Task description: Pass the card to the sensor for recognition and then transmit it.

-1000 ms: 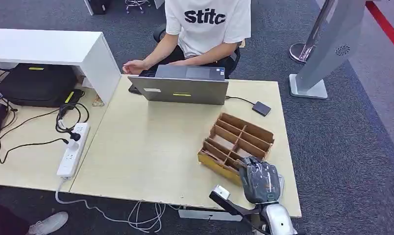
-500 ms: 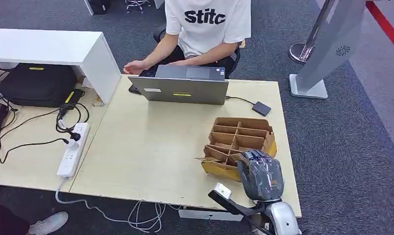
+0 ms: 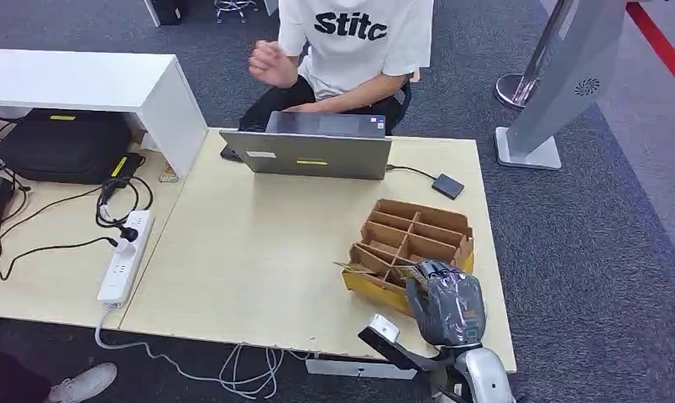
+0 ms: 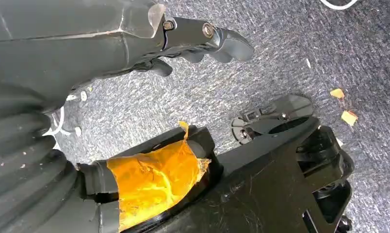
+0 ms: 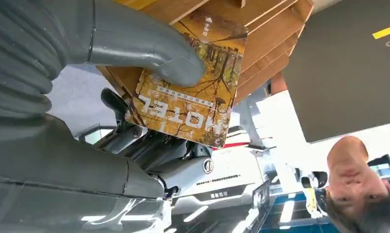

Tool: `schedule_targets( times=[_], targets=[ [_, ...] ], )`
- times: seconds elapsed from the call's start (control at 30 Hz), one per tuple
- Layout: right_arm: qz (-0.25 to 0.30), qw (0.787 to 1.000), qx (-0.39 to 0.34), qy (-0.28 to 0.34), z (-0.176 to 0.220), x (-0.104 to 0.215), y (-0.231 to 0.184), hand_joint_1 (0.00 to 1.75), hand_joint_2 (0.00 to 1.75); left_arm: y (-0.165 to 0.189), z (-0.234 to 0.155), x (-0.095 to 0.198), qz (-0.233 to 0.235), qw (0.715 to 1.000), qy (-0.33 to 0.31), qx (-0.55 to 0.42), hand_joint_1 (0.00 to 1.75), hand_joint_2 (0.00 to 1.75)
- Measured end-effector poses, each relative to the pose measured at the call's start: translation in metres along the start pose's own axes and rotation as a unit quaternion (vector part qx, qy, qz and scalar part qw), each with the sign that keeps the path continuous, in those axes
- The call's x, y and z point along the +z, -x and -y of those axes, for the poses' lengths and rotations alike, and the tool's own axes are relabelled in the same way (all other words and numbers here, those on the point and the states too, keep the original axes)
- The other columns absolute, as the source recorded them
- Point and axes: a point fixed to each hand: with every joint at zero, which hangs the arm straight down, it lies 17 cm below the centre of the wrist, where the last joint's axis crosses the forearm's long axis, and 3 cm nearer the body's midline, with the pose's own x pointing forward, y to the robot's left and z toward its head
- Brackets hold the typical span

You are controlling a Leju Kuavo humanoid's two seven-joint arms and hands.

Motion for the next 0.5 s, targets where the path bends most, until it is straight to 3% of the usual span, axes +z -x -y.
schedule_targets(
  times=[0.5],
  targets=[
    [-0.005, 1.000, -0.005, -0.016, -0.013, 0.008, 0.006, 1.52, 1.75, 0.000, 0.000, 0.000, 0.000, 1.000, 0.000, 0.000, 0.00, 1.75]
  ],
)
